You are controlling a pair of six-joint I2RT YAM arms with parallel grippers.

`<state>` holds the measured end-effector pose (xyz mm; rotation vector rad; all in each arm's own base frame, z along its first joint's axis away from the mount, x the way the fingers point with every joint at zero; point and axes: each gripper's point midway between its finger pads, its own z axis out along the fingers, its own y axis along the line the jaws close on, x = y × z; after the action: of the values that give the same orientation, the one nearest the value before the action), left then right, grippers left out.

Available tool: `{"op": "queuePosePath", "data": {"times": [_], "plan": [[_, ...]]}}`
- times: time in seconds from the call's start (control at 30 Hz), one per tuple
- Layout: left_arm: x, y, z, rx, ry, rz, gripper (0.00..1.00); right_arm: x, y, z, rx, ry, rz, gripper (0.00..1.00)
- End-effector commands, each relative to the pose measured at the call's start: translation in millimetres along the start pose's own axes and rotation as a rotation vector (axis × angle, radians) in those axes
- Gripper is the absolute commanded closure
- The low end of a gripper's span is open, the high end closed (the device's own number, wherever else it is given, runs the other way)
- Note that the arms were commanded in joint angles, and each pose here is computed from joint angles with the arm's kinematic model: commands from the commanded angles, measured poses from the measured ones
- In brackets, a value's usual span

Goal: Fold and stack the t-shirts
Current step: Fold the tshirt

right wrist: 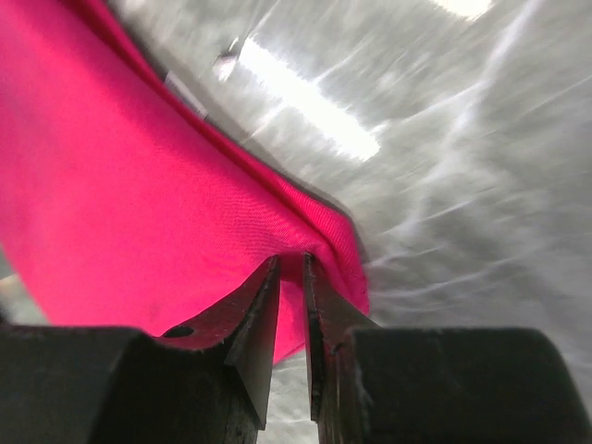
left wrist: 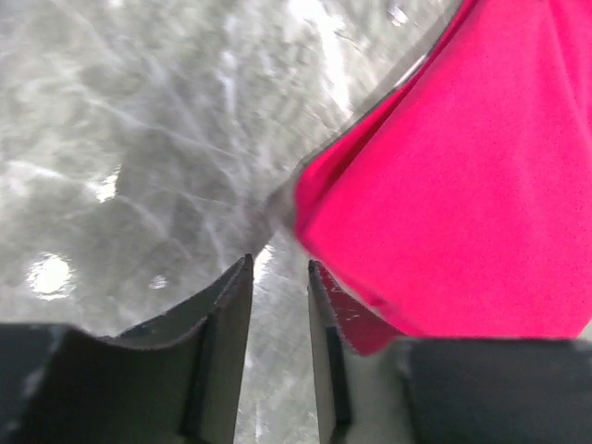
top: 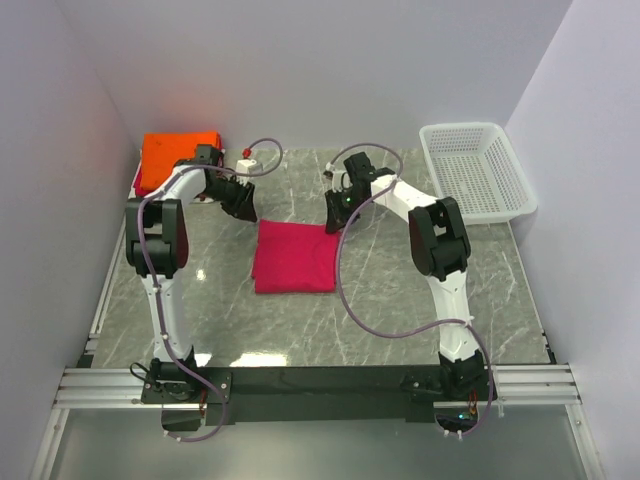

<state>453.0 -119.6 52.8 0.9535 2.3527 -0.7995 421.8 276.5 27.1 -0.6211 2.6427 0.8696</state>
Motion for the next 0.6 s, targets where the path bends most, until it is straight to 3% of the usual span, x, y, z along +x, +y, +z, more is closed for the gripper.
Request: {"op": "queuePosePath", "data": {"times": [0.0,0.17,0.27,0.3,0.33,0.4,0.47,0.57], "plan": [[-29.1,3.0,-22.0,-0.046,-0.12,0.004,0.62,-18.7,-32.4,-6.6,0.149,-0.024,-0.048,0.76],[-60.3,-43.1,-58.6,0.074,-0.295,-0.026,0.62,-43.1,-15.6,-32.7,0.106,-0.076,-0.084,0.71],[-74.1,-79.2,-68.0,0.185,-0.415,-0.116,0.62,-44.2,31.8,-63.3,-0.059,-0.15,-0.088,0.63],[-80.3,-94.8,-73.9,0.227,-0.435,-0.234,0.62,-48.4,54.0,-84.9,-0.112,-0.195,-0.089,0.62],[-81.3,-108.9,-66.9,0.272,-0.435,-0.264,0.65,-25.6,72.3,-82.6,-0.228,-0.154,-0.058,0.61],[-82.3,-122.7,-53.8,0.318,-0.437,-0.345,0.66,-22.1,98.6,-95.9,-0.332,-0.192,-0.026,0.61],[-78.4,-139.4,-32.9,0.357,-0.399,-0.394,0.68,2.2,111.3,-84.7,-0.416,-0.148,0.035,0.61],[-83.2,-140.7,-8.2,0.386,-0.391,-0.506,0.68,14.1,109.4,-64.4,-0.445,-0.095,0.086,0.61]]}}
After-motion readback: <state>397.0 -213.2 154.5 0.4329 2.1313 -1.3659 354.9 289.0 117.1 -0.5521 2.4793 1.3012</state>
